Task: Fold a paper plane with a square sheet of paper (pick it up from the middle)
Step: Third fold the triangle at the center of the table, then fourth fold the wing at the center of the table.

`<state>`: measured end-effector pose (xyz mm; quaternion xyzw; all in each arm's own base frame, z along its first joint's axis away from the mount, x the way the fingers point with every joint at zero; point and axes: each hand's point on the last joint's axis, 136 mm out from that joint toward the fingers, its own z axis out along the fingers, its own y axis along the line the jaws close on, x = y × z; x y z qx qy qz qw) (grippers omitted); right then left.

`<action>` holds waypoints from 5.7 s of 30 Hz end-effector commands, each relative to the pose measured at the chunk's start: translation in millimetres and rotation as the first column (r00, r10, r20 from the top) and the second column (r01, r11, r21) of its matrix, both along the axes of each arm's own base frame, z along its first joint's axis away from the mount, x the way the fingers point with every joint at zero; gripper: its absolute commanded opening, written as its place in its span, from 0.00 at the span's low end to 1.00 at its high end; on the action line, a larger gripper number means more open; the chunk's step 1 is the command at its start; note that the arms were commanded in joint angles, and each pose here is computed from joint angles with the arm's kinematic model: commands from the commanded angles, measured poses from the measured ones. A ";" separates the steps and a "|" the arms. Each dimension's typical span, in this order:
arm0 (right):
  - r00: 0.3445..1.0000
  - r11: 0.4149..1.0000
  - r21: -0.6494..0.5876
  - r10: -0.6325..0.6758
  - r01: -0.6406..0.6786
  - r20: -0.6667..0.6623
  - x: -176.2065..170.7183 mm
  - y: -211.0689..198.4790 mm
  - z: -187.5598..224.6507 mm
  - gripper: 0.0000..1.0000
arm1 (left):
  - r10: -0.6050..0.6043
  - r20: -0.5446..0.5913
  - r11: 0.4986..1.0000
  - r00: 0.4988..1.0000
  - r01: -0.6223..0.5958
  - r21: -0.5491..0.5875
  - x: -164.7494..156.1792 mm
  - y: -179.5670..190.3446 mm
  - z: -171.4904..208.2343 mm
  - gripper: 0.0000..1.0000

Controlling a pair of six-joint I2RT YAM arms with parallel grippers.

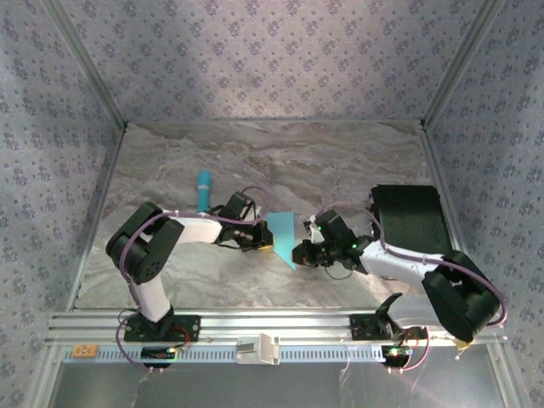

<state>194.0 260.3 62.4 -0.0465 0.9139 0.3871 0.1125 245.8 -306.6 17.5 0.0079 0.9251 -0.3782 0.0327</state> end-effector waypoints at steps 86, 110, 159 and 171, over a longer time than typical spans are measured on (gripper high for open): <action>0.930 0.971 -0.152 -0.120 0.183 0.347 46.3 -55.3 16.6 0.41 | 0.146 0.343 0.987 0.928 -0.161 0.015 42.6 56.3 73.0 0.50; 0.987 0.996 -0.091 0.010 0.004 0.161 52.3 -24.7 -5.1 0.38 | 0.236 0.584 0.901 0.777 -0.399 0.167 36.4 130.5 99.6 0.98; 0.993 0.999 0.007 0.052 -0.053 0.101 62.0 -9.9 -10.9 0.00 | 0.107 0.279 0.991 0.954 -0.081 -0.103 32.2 39.4 77.1 0.81; 0.992 0.998 0.053 0.015 -0.022 0.124 63.8 -19.4 -2.0 0.01 | 0.077 0.191 0.988 0.979 -0.048 -0.148 37.5 16.8 67.8 0.76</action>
